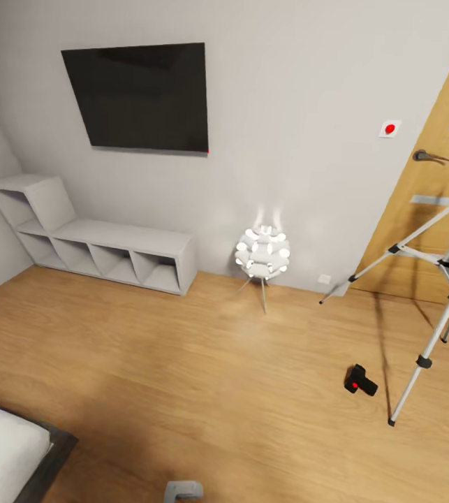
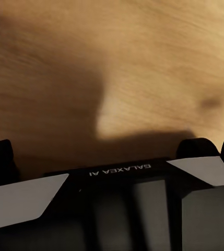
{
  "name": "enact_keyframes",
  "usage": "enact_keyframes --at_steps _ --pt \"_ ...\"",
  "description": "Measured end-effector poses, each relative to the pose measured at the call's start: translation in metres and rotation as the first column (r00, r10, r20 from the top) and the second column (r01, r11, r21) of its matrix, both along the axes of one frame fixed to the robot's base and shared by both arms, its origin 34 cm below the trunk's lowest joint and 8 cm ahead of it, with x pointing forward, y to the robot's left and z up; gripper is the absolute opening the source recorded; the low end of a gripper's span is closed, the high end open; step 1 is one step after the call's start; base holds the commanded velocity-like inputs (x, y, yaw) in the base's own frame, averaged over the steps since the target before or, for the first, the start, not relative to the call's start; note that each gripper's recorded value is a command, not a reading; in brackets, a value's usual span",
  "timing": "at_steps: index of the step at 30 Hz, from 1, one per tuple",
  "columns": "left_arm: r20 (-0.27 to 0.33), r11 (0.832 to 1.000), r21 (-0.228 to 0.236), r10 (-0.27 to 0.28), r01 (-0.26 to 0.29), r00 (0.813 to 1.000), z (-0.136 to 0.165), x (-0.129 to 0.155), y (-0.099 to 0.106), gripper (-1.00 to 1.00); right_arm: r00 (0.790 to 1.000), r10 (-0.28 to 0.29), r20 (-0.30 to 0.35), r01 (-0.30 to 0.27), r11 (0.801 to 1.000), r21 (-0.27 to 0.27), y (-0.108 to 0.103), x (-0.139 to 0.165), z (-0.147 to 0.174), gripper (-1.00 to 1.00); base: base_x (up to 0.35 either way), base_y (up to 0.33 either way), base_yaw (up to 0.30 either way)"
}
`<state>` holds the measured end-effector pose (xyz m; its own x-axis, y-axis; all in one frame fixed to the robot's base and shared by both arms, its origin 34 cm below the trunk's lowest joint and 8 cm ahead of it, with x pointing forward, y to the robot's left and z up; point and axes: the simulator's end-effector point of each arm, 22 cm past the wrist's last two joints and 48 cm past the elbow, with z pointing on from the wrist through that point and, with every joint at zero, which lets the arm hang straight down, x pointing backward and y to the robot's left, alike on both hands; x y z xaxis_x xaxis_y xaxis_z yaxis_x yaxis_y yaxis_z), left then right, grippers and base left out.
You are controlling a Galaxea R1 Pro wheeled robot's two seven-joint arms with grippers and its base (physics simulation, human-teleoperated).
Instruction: Attach the digital camera to the camera tripod in the bedroom.
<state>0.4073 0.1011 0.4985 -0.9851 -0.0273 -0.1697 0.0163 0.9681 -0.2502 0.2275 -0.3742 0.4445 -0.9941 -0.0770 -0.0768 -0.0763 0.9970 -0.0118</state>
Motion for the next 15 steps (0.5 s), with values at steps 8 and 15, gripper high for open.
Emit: enact_keyframes --at_steps 8,15 --pt "-0.005 1.0 0.0 0.0 0.0 1.0 -0.0013 -0.0018 -0.0001 1.0 1.0 0.0 -0.005 0.0 1.0 0.0 -0.0001 -0.0019 -0.0004 1.0 0.261 0.192 -0.138" --pt "-0.009 1.0 0.001 -0.002 0.002 1.0 -0.0025 -0.0034 -0.0001 1.0 1.0 0.0 -0.006 0.0 1.0 0.0 -0.0002 -0.0029 -0.0007 1.0 0.269 0.001 -0.145"
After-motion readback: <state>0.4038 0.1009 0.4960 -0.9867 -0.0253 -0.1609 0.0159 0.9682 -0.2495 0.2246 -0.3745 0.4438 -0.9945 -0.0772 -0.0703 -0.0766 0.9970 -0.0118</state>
